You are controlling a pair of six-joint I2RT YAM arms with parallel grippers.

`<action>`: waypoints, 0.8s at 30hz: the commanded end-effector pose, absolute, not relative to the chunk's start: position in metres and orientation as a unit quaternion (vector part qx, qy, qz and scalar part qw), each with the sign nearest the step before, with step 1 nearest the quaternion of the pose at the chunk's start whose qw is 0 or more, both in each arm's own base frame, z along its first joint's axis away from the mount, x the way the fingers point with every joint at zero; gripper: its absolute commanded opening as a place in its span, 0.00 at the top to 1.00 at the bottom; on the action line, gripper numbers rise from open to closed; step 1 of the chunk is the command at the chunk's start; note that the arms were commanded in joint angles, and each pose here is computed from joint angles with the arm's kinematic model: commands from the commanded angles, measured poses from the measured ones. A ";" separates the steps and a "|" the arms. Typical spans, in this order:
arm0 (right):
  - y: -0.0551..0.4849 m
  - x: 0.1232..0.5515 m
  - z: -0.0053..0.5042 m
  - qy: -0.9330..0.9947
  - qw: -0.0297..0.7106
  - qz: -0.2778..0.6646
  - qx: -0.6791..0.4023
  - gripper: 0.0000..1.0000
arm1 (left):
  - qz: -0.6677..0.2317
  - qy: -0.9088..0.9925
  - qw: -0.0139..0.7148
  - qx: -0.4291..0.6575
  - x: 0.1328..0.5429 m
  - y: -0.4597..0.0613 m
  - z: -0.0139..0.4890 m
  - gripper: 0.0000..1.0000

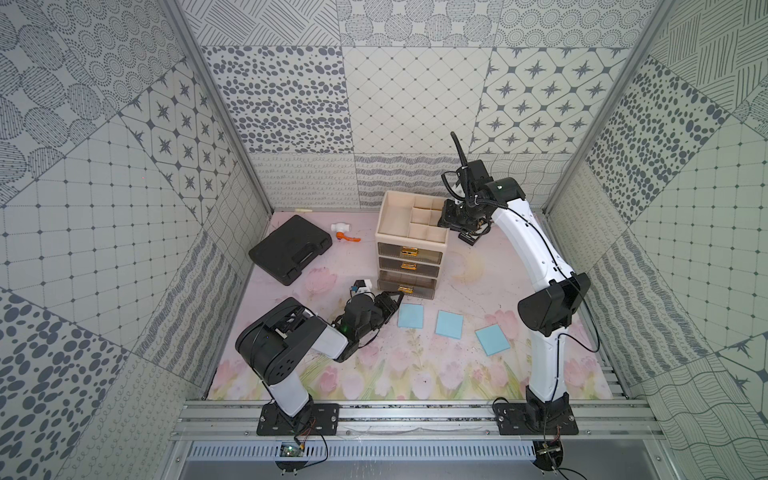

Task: Please put the sticky notes in the drawer by color
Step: Open the drawer in the storage box.

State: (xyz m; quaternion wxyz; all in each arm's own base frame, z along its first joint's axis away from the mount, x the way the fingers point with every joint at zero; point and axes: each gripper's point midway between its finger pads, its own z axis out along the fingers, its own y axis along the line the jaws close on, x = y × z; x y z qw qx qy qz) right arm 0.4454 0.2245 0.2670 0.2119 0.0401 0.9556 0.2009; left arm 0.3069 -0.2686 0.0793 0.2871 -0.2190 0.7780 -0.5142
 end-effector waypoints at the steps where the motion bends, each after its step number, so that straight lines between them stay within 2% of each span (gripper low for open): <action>1: 0.231 0.450 0.261 0.956 0.212 0.201 0.029 0.68 | -0.554 0.734 0.344 -0.190 0.324 -0.276 0.120 0.45; 6: 0.230 0.449 0.261 0.956 0.212 0.201 0.027 0.68 | -0.552 0.734 0.348 -0.189 0.329 -0.279 0.118 0.47; 11: 0.230 0.450 0.261 0.956 0.213 0.201 0.026 0.68 | -0.547 0.736 0.353 -0.186 0.331 -0.279 0.111 0.57; 19: 0.230 0.450 0.259 0.957 0.211 0.200 0.026 0.69 | -0.547 0.733 0.355 -0.194 0.334 -0.279 0.103 0.57; 24: 0.230 0.450 0.259 0.956 0.213 0.201 0.027 0.69 | -0.544 0.730 0.360 -0.205 0.336 -0.275 0.099 0.63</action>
